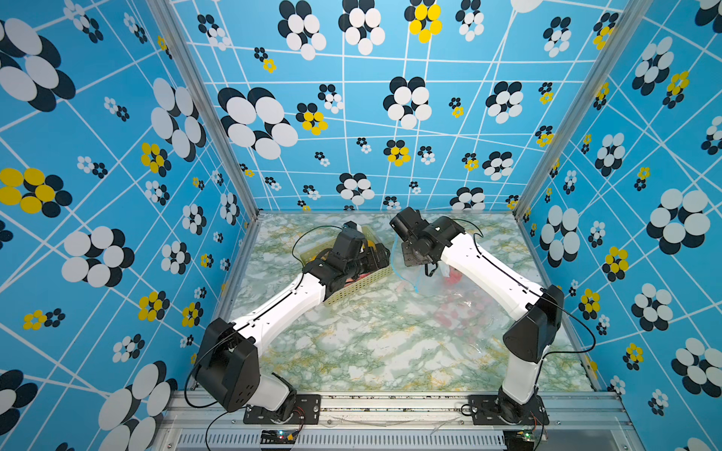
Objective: Place the peach in a zip-top bag and seal the zipper
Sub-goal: Open the zipper of the food storage bag at the center of the board, then pick up the peach from the basket.
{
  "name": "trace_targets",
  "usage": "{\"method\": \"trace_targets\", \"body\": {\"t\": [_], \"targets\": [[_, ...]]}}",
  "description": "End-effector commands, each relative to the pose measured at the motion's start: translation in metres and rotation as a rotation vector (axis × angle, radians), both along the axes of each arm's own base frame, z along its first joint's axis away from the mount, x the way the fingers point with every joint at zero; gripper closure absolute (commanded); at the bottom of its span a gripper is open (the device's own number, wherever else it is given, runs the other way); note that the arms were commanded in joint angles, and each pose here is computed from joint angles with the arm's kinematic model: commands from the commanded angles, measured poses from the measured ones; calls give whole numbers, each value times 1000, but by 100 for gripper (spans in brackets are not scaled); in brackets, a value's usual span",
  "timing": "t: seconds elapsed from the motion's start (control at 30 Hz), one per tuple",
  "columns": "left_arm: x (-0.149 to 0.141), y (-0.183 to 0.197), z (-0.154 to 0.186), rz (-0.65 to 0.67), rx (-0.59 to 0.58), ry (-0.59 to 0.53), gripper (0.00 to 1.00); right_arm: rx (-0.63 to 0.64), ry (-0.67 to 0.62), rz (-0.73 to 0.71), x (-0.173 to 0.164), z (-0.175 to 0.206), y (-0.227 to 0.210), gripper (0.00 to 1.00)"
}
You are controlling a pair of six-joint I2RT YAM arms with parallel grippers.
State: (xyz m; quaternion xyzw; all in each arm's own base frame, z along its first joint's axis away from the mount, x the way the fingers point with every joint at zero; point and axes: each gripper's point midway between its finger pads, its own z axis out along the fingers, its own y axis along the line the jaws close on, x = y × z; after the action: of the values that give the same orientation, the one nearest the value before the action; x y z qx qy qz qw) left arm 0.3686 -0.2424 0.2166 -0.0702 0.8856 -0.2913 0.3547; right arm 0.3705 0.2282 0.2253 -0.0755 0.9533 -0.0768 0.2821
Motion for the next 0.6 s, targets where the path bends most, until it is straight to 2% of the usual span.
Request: {"method": "trace_targets", "body": {"t": [0.0, 0.2, 0.57], "targets": [[2, 45, -20, 100, 180, 52, 1, 4, 11, 23, 3, -8, 7, 100], [19, 72, -31, 144, 314, 88, 1, 7, 16, 27, 3, -10, 9, 100], [63, 80, -59, 114, 441, 154, 6, 19, 17, 22, 4, -17, 12, 100]]}}
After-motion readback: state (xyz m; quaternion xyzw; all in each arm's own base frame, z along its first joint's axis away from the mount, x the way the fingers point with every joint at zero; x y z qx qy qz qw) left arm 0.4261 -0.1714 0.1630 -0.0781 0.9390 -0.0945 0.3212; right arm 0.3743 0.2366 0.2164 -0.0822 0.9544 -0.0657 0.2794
